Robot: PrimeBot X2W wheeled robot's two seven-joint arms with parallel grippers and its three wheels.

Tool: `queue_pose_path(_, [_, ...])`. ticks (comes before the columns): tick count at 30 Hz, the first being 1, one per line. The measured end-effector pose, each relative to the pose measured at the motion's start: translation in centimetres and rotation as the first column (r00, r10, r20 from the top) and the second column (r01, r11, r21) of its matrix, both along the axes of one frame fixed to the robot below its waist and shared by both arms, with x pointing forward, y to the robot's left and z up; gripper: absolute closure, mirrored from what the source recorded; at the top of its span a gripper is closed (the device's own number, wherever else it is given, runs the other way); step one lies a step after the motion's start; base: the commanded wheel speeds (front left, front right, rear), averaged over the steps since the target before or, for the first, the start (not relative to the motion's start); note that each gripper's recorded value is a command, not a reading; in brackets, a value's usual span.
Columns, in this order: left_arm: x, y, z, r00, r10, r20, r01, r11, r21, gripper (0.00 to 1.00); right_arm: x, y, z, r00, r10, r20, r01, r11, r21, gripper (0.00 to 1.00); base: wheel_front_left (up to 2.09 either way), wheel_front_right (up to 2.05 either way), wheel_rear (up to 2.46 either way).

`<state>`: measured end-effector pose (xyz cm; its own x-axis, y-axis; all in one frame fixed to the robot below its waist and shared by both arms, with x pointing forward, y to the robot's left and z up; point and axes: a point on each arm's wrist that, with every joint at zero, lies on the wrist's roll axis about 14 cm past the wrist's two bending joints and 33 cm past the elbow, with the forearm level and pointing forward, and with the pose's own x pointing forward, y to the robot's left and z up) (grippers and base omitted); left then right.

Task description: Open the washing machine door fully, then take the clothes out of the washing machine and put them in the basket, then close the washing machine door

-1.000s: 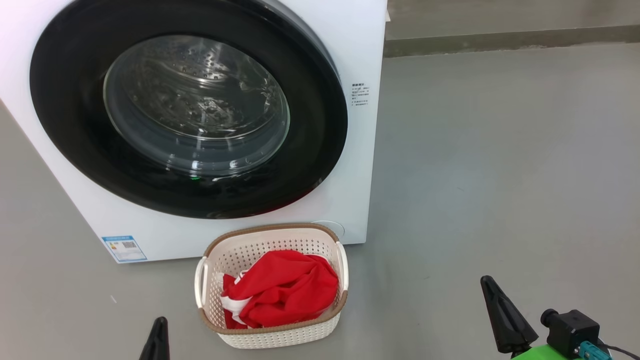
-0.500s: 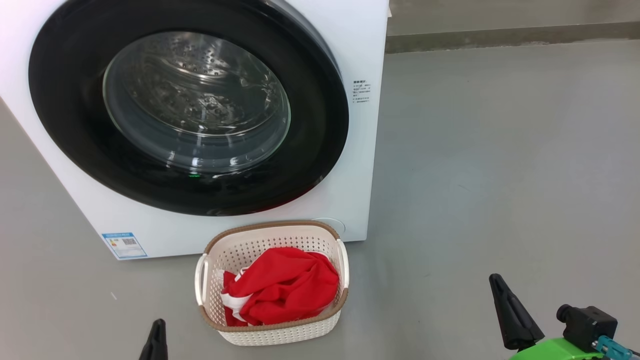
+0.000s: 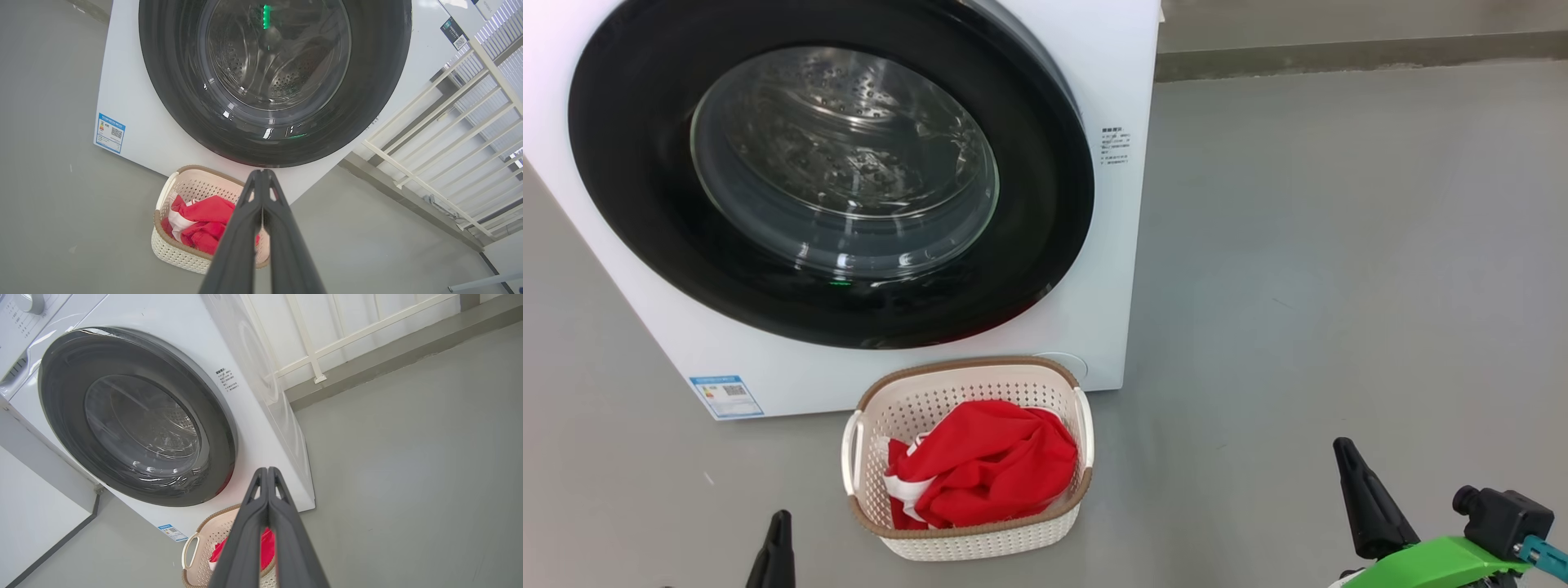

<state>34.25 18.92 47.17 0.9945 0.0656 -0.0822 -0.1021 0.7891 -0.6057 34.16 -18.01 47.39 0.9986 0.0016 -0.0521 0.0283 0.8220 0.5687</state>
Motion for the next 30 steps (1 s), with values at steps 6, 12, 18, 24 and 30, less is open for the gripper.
queue_pose_path(6, [0.1,0.1,-0.2,1.0,0.007,-0.01,-0.008,0.998,-0.062,1.0,0.2,-0.3,-0.1,1.0,-0.014,-0.009,0.015,0.998,0.064,1.0,0.0,0.0,0.0])
queue_pose_path(12, [0.3,0.1,-0.3,1.0,0.011,-0.018,-0.013,0.992,-0.124,1.0,0.3,-0.6,-0.3,0.999,-0.026,-0.023,0.029,0.991,0.128,1.0,0.0,0.0,0.0])
queue_pose_path(18, [0.6,0.1,-0.3,1.0,0.012,-0.02,-0.015,0.982,-0.186,1.0,0.6,-0.8,-0.2,0.999,-0.035,-0.028,0.039,0.981,0.193,1.0,0.0,0.0,0.0])
queue_pose_path(24, [0.7,0.1,-0.5,1.0,0.012,-0.029,-0.018,0.969,-0.246,1.0,0.6,-1.0,-0.5,0.998,-0.043,-0.042,0.053,0.965,0.256,1.0,0.0,0.0,0.0])
queue_pose_path(30, [1.1,0.1,-0.3,1.0,0.012,-0.026,-0.02,0.952,-0.306,1.0,1.2,-1.1,-0.1,0.998,-0.047,-0.038,0.057,0.946,0.32,1.0,0.0,0.0,0.0])
